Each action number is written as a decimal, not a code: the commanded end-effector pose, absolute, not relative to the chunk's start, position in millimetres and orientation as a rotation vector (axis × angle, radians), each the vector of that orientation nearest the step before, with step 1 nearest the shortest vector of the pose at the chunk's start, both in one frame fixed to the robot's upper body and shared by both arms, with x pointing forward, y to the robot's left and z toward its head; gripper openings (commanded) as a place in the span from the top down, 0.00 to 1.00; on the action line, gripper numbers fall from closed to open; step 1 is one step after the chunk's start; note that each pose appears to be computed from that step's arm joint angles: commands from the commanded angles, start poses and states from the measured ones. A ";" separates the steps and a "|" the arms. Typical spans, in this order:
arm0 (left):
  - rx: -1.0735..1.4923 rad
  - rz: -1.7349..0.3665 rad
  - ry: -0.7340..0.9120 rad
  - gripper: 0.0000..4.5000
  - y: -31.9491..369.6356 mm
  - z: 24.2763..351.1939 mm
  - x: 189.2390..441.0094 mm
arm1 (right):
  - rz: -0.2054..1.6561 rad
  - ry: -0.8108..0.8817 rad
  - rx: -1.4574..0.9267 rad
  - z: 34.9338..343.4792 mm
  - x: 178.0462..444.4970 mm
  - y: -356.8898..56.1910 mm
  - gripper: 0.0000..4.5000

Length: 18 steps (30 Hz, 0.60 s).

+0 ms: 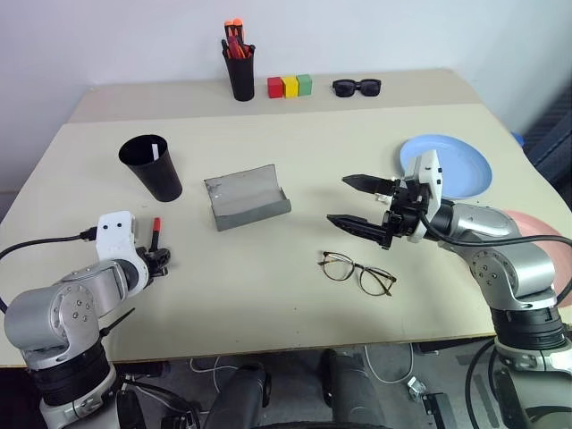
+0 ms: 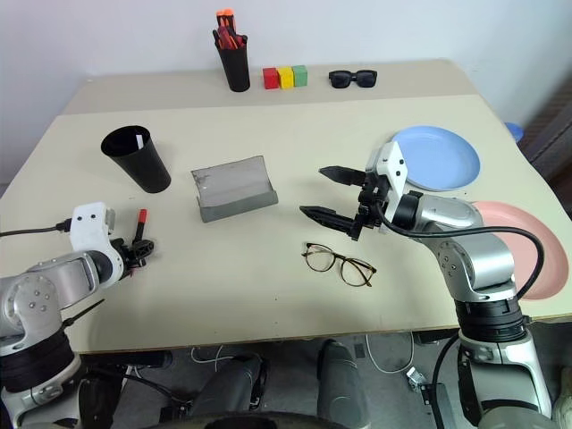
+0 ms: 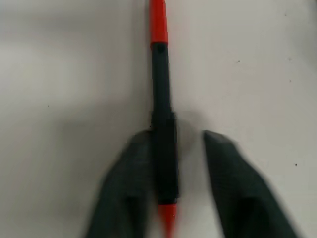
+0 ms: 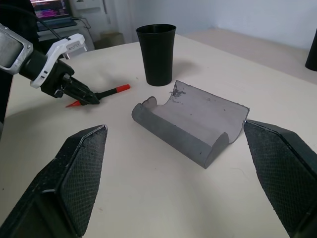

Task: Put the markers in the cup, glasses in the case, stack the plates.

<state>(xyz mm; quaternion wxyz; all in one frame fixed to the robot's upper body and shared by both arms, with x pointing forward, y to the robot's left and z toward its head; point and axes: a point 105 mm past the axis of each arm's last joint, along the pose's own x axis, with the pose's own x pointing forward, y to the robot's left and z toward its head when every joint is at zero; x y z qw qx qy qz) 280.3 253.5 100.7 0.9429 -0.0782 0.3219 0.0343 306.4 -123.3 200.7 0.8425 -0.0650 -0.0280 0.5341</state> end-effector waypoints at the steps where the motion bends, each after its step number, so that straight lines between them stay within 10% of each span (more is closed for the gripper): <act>1: -0.137 -0.019 0.672 0.99 241.3 101.4 280.6 | 1.128 -0.105 -0.170 210.1 302.9 -123.1 0.00; 12: 0.015 -0.473 -0.125 0.99 174.7 243.5 322.8 | 1.130 -0.117 -0.171 210.2 307.5 -119.3 0.00; 18: 0.041 -0.246 -0.420 0.99 237.7 295.1 355.7 | 1.132 -0.122 -0.172 209.7 308.2 -118.1 0.00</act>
